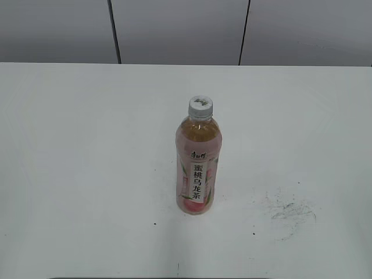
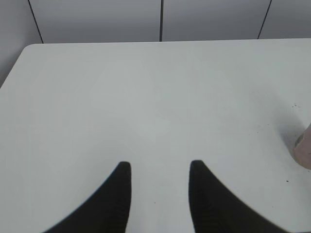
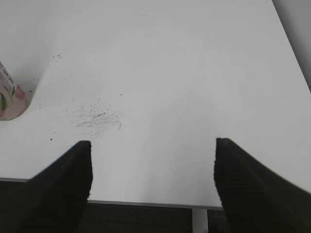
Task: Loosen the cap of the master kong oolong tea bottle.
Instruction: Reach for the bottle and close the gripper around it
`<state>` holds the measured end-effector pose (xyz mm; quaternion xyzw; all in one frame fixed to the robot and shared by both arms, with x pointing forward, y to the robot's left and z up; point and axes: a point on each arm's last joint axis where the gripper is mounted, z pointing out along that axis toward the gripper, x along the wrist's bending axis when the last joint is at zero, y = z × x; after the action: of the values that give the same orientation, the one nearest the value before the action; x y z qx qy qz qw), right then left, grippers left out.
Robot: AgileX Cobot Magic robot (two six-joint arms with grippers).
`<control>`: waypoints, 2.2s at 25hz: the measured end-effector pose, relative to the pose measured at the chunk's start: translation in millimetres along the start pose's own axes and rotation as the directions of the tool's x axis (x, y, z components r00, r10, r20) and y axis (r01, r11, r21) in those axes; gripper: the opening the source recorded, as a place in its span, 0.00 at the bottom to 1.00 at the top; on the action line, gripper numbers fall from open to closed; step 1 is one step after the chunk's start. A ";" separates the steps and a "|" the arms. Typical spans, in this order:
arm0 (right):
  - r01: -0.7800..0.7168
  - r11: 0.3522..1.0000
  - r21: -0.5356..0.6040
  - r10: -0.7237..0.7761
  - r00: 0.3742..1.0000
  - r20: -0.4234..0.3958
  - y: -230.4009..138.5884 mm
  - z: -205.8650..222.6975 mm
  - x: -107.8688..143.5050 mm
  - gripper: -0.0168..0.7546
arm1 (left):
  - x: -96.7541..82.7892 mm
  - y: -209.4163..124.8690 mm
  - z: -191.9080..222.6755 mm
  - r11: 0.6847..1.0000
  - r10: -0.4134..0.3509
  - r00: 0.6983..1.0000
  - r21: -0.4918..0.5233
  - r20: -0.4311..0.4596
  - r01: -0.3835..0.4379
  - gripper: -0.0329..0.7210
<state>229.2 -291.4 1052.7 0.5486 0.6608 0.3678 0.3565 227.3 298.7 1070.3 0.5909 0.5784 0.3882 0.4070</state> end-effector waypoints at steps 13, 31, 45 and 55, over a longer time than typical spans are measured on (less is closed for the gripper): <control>0.000 1.000 0.000 0.000 1.000 0.000 0.0 0.0 0.0 0.78 | 0.0 0.0 0.0 1.000 0.000 1.000 0.000 0.000 0.000 0.37; 0.000 1.000 0.000 0.000 1.000 0.000 0.0 0.0 0.0 0.78 | 0.0 0.0 0.0 1.000 0.000 1.000 0.000 0.000 0.000 0.37; 0.000 1.000 0.000 0.000 1.000 0.000 0.0 0.0 0.0 0.78 | -9.3 46.3 4.9 0.952 0.004 0.994 -0.304 0.109 0.030 0.46; 0.000 1.000 0.000 0.000 1.000 0.000 0.0 0.0 0.0 0.78 | 0.0 101.0 81.0 0.903 -0.155 0.983 -0.390 0.097 0.181 0.64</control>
<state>229.2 -291.4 1052.7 0.5486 0.6608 0.3678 0.3565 339.7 296.2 1134.5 0.4559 0.5230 0.4420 0.5686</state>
